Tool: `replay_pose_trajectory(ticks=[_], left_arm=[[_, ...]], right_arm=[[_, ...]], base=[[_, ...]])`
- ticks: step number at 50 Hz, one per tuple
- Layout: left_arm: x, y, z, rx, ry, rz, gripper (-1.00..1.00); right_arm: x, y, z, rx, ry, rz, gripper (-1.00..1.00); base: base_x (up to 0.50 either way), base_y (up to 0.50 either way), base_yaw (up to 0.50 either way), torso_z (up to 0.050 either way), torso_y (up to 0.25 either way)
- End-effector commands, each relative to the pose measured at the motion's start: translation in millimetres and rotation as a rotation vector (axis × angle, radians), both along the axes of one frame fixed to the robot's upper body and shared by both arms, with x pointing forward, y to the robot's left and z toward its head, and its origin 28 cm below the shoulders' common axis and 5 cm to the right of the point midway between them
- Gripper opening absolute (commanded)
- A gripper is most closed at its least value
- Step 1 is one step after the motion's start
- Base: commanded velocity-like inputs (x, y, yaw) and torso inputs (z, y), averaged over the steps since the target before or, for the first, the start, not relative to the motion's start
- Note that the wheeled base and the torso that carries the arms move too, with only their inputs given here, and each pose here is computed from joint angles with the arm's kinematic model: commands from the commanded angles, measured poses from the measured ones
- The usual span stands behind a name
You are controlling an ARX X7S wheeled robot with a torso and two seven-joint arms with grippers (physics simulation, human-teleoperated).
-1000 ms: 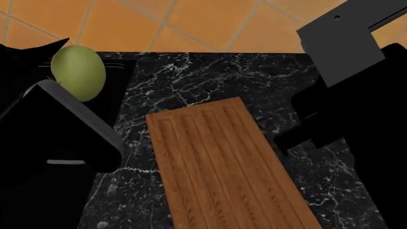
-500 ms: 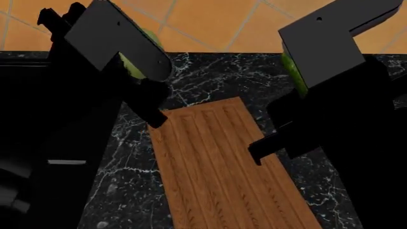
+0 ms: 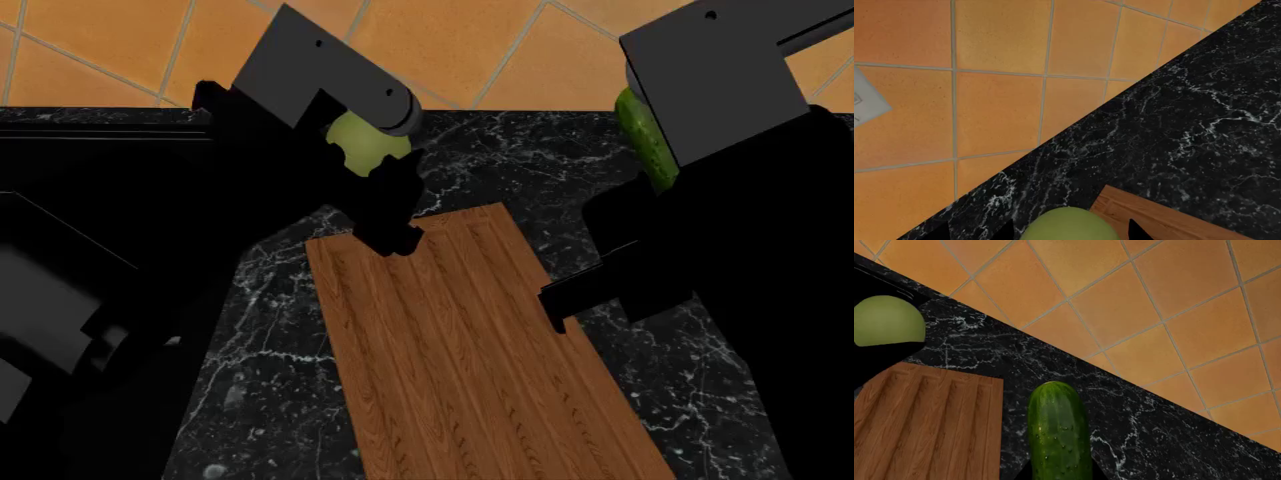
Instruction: Pick the vegetables from the sink and place them on the cutting board.
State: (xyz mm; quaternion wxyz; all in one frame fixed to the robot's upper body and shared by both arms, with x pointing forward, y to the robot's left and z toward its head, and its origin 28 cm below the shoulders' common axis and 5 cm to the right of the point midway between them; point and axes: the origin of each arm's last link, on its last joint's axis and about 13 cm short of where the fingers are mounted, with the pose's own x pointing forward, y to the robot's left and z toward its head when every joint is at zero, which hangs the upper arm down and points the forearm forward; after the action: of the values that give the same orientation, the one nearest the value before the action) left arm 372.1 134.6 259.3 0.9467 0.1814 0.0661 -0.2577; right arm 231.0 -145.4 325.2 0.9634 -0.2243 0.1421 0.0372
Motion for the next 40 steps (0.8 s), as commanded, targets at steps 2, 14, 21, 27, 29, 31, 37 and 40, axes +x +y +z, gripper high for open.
replay_pose_trajectory(ticks=[2, 14, 21, 27, 29, 31, 37, 40], left_arm=[[8.7, -7.8, -17.0, -0.096, 0.119, 0.018, -1.00], [3.1, -13.4, -26.7, -0.027, 0.132, 0.016, -1.00], [2.5, -13.3, -31.2, -0.003, 0.145, 0.023, -1.00], [1.8, -13.7, -33.9, 0.010, 0.154, 0.025, -1.00], [1.8, -14.1, -35.0, 0.014, 0.158, 0.025, -1.00], [1.6, -14.4, -35.5, 0.015, 0.161, 0.022, -1.00], [0.2, -13.7, -40.6, 0.022, 0.178, 0.026, -1.00], [-0.8, -13.8, -42.8, 0.021, 0.185, 0.025, -1.00]], right_arm=[[1.4, 0.3, 8.0, 0.007, -0.036, 0.006, -1.00], [-1.6, -0.6, 4.7, 0.015, -0.034, 0.006, -1.00], [-0.9, -0.1, 4.6, 0.017, -0.035, 0.006, -1.00], [-0.6, -0.3, 4.4, 0.019, -0.033, 0.004, -1.00], [-0.8, -0.2, 5.0, 0.018, -0.034, 0.004, -1.00], [-0.9, -0.2, 5.1, 0.020, -0.035, 0.004, -1.00], [-1.3, -0.1, 5.4, 0.019, -0.035, 0.004, -1.00], [-1.6, 0.4, 5.2, 0.021, -0.034, 0.007, -1.00]], base=[[0.00, 0.00, 0.00, 0.000, 0.000], [0.00, 0.00, 0.00, 0.000, 0.001], [0.00, 0.00, 0.00, 0.002, 0.000], [0.00, 0.00, 0.00, 0.000, 0.000], [0.00, 0.00, 0.00, 0.000, 0.005], [0.00, 0.00, 0.00, 0.000, 0.000], [0.00, 0.00, 0.00, 0.000, 0.000], [0.00, 0.00, 0.00, 0.000, 0.000]])
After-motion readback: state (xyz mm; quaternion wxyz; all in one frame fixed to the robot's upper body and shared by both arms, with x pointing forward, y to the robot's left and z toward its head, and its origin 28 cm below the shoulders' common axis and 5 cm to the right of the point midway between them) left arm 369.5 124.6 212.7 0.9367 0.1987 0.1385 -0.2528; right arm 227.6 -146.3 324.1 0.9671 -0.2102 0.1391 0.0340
